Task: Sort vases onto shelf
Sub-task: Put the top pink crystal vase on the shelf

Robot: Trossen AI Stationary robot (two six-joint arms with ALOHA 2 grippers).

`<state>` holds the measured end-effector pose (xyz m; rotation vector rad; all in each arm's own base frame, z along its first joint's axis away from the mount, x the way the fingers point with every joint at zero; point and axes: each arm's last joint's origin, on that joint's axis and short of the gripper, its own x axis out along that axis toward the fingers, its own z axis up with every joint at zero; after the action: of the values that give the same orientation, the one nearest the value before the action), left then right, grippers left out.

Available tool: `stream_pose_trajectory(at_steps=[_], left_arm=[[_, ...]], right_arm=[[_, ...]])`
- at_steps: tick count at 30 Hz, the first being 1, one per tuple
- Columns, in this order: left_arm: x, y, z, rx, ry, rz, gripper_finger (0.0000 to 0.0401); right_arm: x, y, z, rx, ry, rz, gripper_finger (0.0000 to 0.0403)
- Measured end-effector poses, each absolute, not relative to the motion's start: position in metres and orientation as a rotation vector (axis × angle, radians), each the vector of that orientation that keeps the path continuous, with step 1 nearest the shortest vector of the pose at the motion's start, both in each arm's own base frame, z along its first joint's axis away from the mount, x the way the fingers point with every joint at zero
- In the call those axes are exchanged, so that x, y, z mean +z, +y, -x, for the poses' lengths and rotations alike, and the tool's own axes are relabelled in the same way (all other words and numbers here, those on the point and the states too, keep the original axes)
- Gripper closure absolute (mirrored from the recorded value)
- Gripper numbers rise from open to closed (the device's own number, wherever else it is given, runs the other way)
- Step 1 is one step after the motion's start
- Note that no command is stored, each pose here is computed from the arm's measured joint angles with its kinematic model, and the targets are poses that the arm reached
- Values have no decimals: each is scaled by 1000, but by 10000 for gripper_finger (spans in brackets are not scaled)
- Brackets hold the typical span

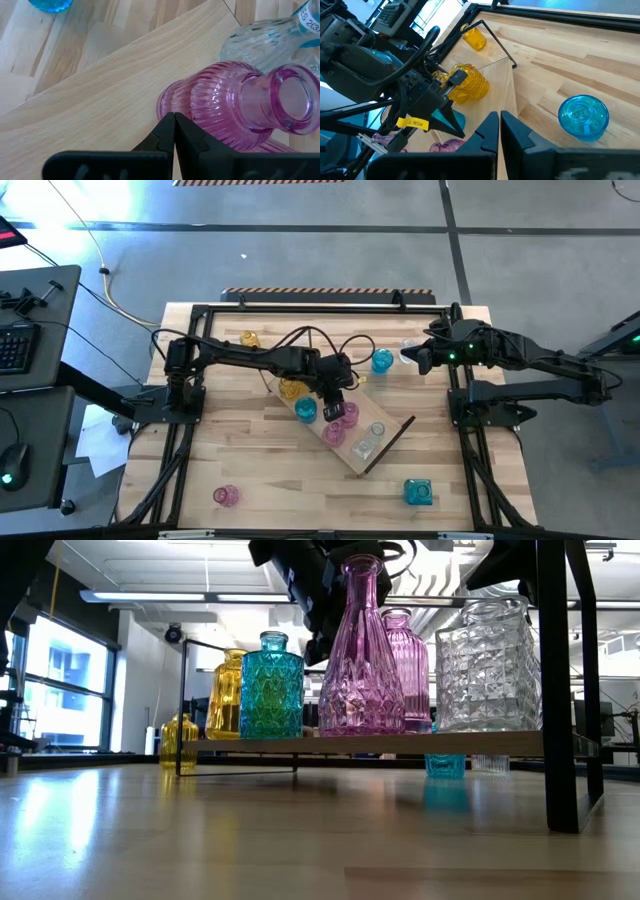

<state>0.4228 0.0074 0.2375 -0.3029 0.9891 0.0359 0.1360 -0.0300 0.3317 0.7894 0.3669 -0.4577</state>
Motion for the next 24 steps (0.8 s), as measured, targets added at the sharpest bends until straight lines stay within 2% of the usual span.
stream_pose_trajectory(at_steps=[8, 15, 19, 24], left_arm=[[240, 11, -423, 89, 985, 271, 401], [270, 27, -427, 154, 934, 215, 401], [298, 36, -424, 188, 909, 174, 401], [371, 36, -396, 173, 788, 141, 401]], right_arm=[[332, -30, -136, -452, 369, -796, 403], [332, -30, -136, -448, 371, -797, 403], [331, -29, -136, -427, 387, -800, 403], [331, -28, -136, -393, 404, -804, 403]])
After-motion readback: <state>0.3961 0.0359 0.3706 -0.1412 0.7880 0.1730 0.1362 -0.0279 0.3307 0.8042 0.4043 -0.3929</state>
